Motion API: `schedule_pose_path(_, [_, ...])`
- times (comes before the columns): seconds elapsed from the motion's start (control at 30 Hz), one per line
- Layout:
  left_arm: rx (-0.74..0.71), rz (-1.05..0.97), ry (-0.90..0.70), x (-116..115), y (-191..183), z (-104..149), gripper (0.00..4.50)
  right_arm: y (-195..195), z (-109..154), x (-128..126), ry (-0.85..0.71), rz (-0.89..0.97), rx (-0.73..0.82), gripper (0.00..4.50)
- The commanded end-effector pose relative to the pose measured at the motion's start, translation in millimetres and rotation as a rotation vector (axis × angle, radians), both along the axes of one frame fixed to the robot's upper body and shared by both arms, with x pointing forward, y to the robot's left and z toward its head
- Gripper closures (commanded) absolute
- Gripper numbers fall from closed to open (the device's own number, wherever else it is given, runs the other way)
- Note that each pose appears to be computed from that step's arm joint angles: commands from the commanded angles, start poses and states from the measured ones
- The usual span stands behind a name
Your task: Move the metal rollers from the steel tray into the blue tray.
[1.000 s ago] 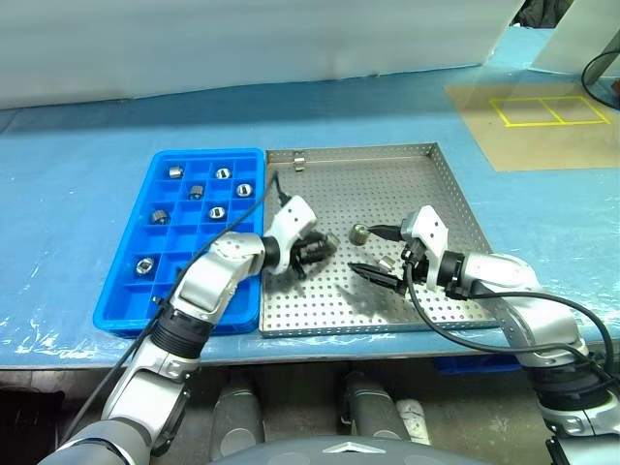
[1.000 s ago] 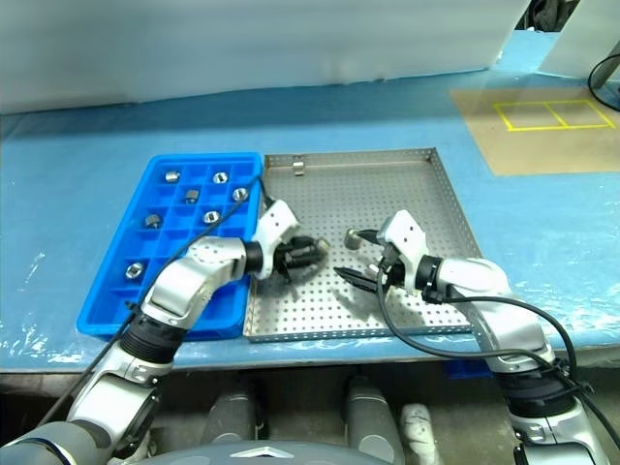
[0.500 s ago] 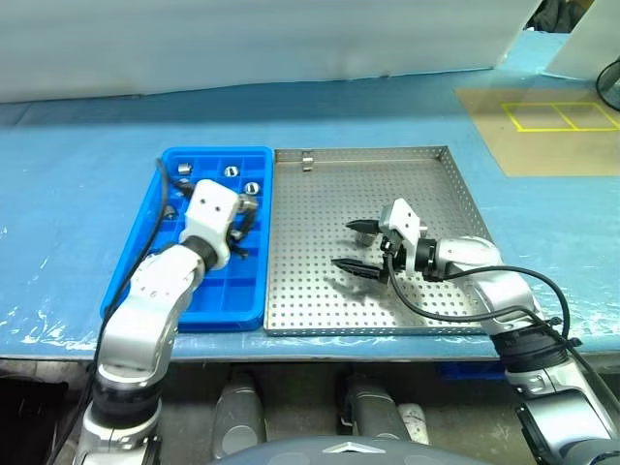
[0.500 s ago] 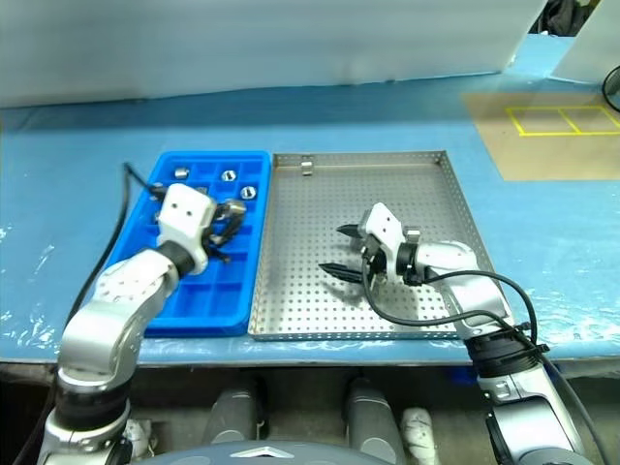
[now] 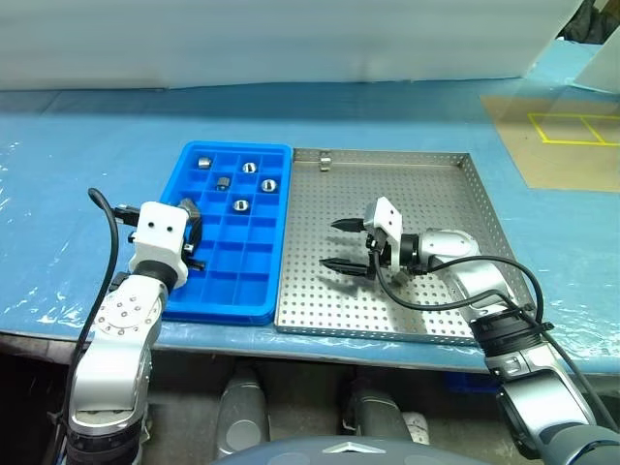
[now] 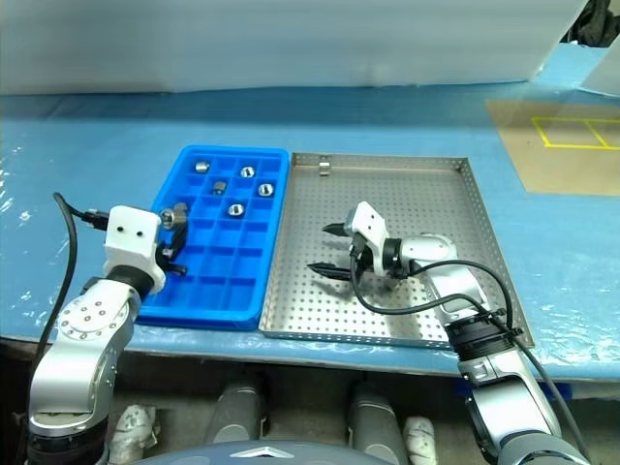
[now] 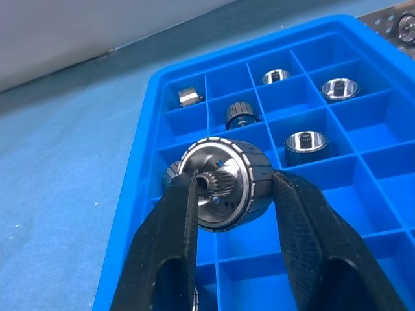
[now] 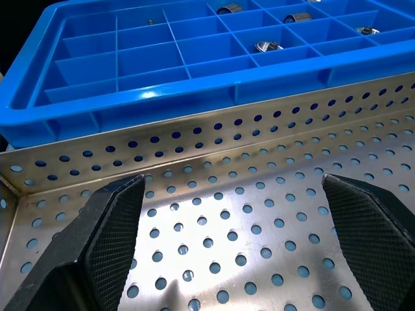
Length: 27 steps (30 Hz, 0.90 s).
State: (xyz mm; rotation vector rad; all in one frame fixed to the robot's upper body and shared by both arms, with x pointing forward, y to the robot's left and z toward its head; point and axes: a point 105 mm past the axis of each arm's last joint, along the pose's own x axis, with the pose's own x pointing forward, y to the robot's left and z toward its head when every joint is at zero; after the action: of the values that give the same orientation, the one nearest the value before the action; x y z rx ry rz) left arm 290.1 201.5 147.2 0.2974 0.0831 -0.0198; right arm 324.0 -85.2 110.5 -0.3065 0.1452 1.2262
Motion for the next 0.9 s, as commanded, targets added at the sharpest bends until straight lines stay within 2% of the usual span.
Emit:
schedule_pose_path(0.03, [0.018,0.022,-0.022,7,11,0,3.13,1,10,-2,-0.041,0.015,0.018,0.0])
schedule_pose_path(0.2, [0.015,0.02,-0.018,21,19,-6,3.13,-2,10,-4,-0.044,-0.003,0.017,0.0])
schedule_pose_path(0.47, [-0.004,-0.084,0.001,45,2,-10,3.13,-3,12,-6,-0.052,-0.028,0.019,0.0])
schedule_pose_path(0.7, [-0.025,-0.093,0.064,41,-2,-21,3.13,-8,11,-7,-0.053,-0.056,0.014,0.0])
schedule_pose_path(0.9, [-0.036,-0.073,0.075,32,-2,-19,3.13,-8,8,-8,-0.048,-0.058,0.007,0.0])
